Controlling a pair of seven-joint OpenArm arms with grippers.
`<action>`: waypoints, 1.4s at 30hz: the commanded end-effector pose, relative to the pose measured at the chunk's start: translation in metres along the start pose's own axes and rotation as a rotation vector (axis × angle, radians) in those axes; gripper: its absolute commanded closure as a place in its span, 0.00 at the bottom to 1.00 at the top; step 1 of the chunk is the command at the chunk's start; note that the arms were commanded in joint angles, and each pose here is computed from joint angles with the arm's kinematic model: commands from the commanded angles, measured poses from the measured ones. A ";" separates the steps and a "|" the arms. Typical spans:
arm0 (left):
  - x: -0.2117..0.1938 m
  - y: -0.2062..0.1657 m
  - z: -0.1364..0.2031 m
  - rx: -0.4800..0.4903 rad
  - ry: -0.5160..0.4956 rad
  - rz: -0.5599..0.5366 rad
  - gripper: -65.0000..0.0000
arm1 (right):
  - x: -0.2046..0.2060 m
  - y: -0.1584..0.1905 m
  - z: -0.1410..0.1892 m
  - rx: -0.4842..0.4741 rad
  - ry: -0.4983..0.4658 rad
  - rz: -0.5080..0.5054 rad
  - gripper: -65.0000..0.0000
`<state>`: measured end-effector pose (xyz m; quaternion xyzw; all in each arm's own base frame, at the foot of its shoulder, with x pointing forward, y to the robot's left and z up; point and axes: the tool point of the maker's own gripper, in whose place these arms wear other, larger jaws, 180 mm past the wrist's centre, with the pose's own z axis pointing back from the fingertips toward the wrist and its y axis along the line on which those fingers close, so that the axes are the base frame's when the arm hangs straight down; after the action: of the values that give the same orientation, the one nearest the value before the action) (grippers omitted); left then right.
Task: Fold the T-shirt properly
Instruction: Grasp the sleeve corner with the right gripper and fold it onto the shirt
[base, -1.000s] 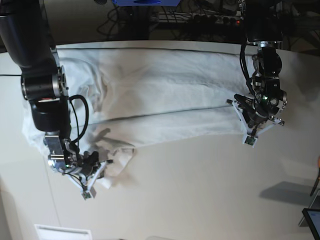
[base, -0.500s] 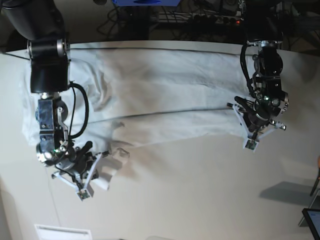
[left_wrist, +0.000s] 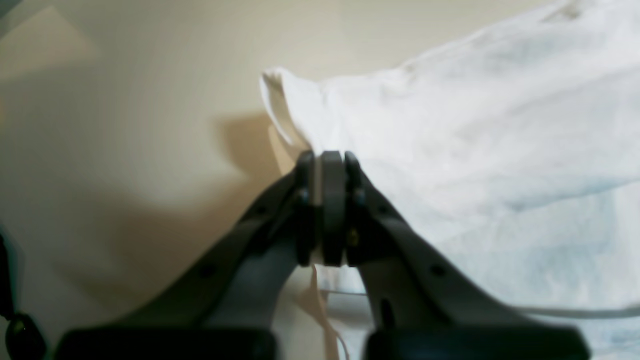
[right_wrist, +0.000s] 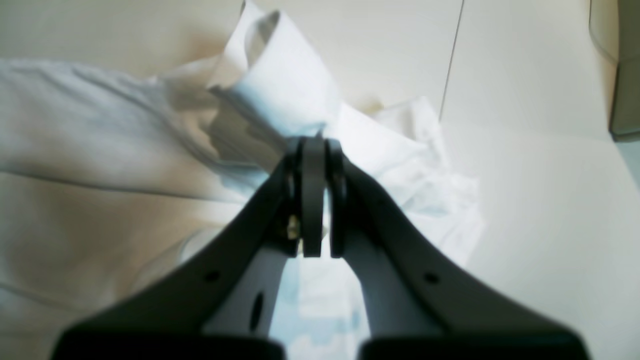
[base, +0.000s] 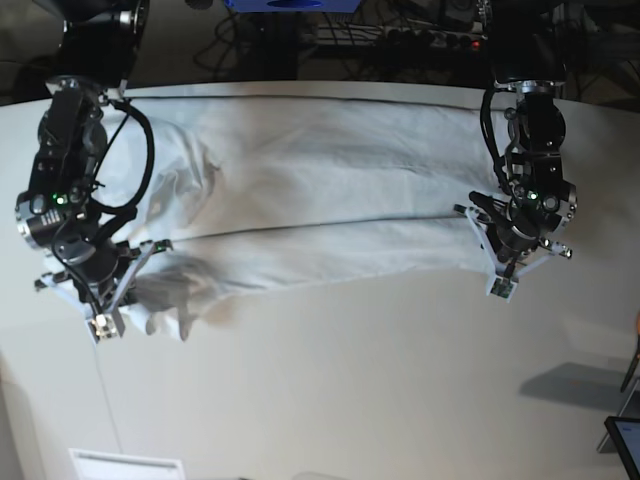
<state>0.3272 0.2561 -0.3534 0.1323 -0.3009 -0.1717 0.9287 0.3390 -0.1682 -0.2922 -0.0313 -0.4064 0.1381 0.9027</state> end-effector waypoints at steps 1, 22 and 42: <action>0.013 0.012 0.006 0.030 -0.042 -0.004 1.00 | 0.003 -0.001 0.005 -0.004 -0.026 0.001 1.00; 0.015 0.019 -0.003 0.052 -0.015 -0.018 1.00 | -0.094 0.051 0.039 0.256 0.012 -0.152 1.00; 0.044 0.003 0.011 0.062 -0.118 -0.095 1.00 | -0.129 0.045 0.078 0.412 0.076 -0.350 1.00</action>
<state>0.3464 0.2365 -0.3373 0.1551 -0.3319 -0.2133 0.9057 0.1834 -0.1636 -0.3508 0.2180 -0.3143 0.0549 0.9223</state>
